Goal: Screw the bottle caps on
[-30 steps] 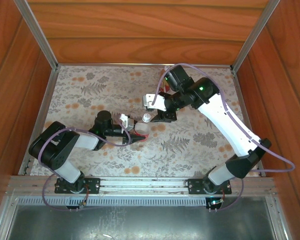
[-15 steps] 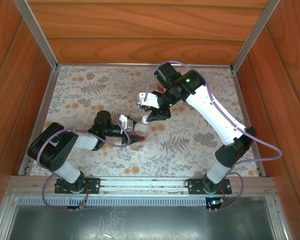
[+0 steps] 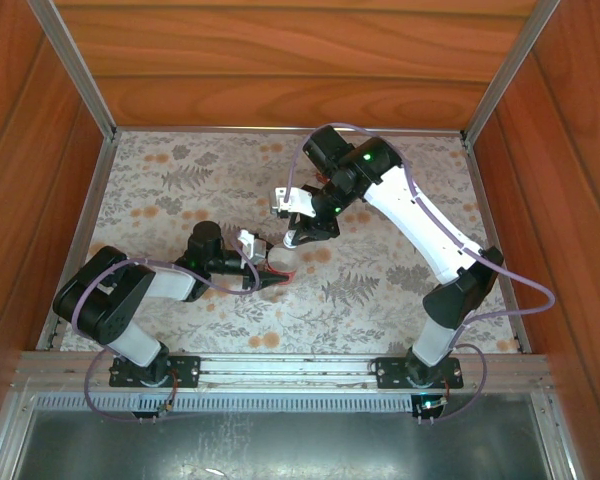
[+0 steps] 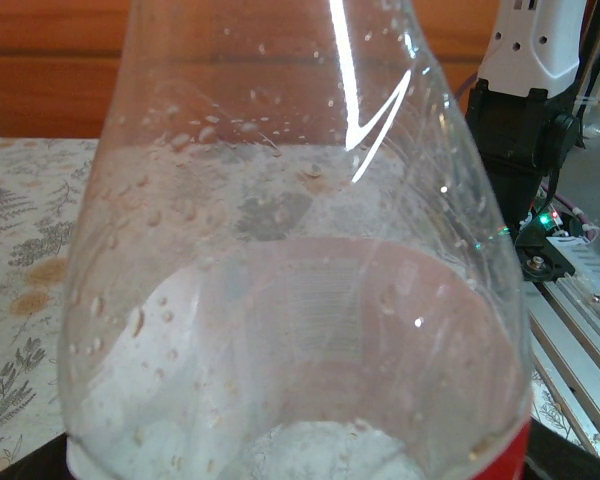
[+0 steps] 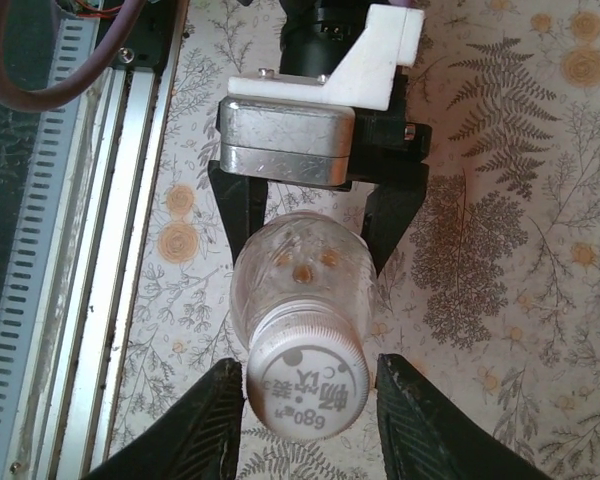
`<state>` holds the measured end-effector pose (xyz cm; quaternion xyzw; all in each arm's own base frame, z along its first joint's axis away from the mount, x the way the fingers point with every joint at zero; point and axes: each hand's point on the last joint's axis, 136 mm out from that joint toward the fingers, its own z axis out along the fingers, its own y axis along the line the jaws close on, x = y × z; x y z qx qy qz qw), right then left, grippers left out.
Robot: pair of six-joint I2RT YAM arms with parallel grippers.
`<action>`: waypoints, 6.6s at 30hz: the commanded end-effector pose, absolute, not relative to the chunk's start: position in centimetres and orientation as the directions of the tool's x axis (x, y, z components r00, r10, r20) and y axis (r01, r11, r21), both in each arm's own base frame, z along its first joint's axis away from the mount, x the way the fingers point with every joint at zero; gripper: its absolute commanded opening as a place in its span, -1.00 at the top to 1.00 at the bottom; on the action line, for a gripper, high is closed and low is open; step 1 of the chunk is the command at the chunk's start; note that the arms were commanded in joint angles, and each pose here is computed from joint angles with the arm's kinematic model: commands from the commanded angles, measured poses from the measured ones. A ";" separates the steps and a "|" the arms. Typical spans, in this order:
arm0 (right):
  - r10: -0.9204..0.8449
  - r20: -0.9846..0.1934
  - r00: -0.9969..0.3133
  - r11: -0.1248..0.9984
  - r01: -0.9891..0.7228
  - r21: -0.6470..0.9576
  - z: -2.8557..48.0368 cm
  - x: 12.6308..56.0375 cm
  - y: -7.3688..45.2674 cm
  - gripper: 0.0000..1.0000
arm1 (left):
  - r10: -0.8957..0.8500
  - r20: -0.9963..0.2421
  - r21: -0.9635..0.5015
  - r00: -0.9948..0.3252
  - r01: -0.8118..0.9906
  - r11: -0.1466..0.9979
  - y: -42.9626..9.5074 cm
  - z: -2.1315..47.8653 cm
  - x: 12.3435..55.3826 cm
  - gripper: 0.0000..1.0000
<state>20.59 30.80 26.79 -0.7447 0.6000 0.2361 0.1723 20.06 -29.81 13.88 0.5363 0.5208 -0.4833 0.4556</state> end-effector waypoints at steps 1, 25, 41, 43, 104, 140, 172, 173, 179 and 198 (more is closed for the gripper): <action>-0.805 -0.566 0.177 -0.249 -0.967 0.051 26.9 20.2 30.7 0.22 | 0.150 -0.988 -0.052 -0.044 0.997 -0.050 -29.2 12.7 19.4 -0.21; -0.855 -0.493 -0.161 0.100 -0.984 0.148 25.5 21.5 30.2 0.34 | 0.143 -0.990 0.024 0.016 0.998 0.058 -29.7 14.5 21.9 -0.21; -0.509 -0.141 -0.849 0.755 -0.519 0.400 23.9 21.4 29.5 0.51 | 0.173 -0.984 0.068 0.051 0.994 0.090 -29.9 13.6 22.8 -0.19; -0.484 -0.155 -0.861 0.763 -0.502 0.407 24.1 21.4 29.6 0.46 | 0.173 -0.984 0.067 0.051 0.994 0.086 -30.0 13.6 22.8 -0.19; -0.572 -0.795 0.200 -0.287 -0.957 -0.035 28.1 19.4 31.7 0.11 | 0.146 -0.983 -0.129 -0.110 0.984 -0.123 -28.7 13.4 18.6 -0.20; -0.624 -0.765 0.161 -0.268 -0.963 0.016 26.5 20.5 31.8 0.16 | 0.152 -0.981 -0.136 -0.117 0.983 -0.124 -28.7 13.3 18.6 -0.20; -0.660 -0.751 -0.009 -0.162 -0.975 0.155 25.4 20.3 31.7 0.44 | 0.151 -0.984 -0.110 -0.095 0.990 -0.091 -28.5 13.6 19.1 -0.20; -0.662 -0.749 -0.034 -0.137 -0.976 0.166 25.3 20.4 31.8 0.44 | 0.152 -0.984 -0.105 -0.091 0.991 -0.088 -28.5 13.6 19.2 -0.20; -0.649 -0.749 -0.132 -0.057 -0.974 0.221 25.1 20.5 31.9 0.54 | 0.164 -0.983 -0.098 -0.087 0.994 -0.058 -28.5 13.1 19.7 -0.19; -0.516 -0.645 -0.564 0.441 -0.820 0.364 23.0 22.7 31.2 0.76 | 0.200 -0.979 0.004 -0.038 0.978 0.208 -28.3 13.7 23.6 -0.14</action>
